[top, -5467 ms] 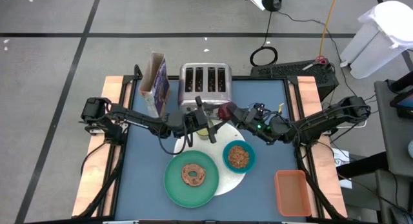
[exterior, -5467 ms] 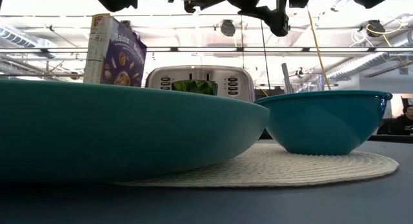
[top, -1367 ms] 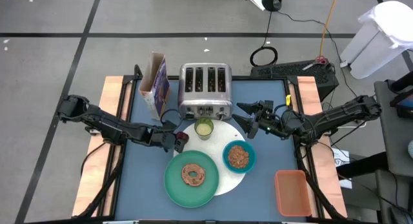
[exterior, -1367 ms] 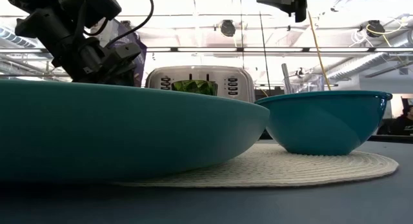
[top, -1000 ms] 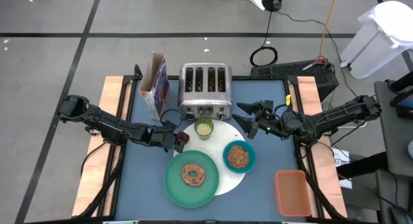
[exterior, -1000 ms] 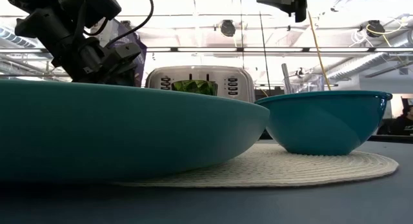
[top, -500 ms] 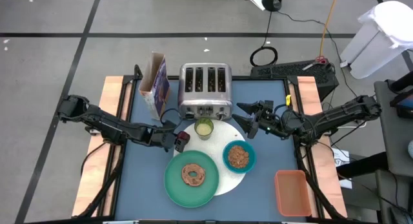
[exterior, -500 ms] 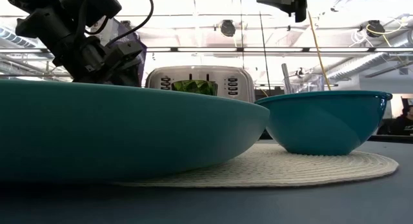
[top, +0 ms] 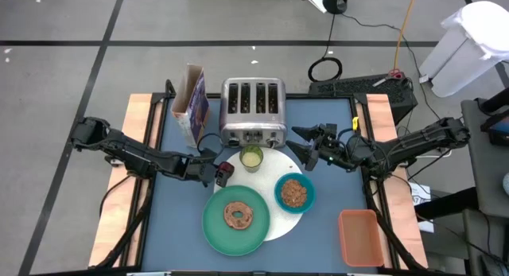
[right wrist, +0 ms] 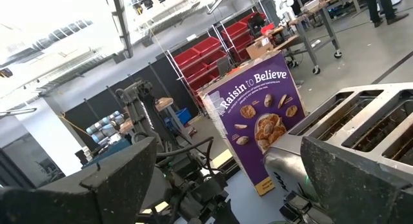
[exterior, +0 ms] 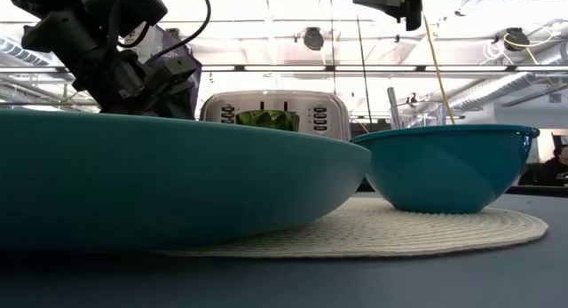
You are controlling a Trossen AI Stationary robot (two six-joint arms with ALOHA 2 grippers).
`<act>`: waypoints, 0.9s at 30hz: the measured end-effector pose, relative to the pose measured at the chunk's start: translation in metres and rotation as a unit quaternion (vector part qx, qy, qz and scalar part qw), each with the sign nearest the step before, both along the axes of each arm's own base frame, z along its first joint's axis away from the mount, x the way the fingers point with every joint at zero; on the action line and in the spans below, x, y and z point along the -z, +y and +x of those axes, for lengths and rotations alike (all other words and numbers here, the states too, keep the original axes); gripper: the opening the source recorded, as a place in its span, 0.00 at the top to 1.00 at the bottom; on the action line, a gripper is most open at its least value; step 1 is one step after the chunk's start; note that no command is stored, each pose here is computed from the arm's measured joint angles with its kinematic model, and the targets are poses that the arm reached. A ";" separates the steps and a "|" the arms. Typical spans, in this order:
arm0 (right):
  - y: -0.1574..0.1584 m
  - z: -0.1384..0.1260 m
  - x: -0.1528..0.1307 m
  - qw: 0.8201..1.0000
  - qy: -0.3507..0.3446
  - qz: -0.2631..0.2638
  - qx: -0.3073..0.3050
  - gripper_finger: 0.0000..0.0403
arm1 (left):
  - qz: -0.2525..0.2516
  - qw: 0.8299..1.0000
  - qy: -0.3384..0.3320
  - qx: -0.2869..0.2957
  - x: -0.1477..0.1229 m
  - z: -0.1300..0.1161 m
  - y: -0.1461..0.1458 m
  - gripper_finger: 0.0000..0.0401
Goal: Arrange a breakfast setting
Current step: Put the red apple to the top left of the placemat, then put the blue spoon to the right of the blue bowl
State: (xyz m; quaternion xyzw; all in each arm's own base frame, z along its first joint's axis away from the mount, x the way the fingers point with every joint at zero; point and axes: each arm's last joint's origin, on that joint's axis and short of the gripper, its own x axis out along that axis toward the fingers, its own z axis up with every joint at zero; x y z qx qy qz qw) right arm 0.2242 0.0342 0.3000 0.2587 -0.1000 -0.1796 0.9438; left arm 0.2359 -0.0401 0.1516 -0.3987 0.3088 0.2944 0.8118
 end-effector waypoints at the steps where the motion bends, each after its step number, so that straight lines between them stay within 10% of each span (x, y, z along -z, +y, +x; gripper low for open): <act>1: 0.000 0.000 0.000 1.000 0.000 0.000 0.000 0.07 | 0.000 1.000 0.000 0.000 0.000 0.000 0.000 0.03; 27: 0.000 0.000 0.000 1.000 0.001 0.000 0.000 0.07 | 0.054 0.994 -0.097 0.011 -0.042 -0.010 0.005 0.03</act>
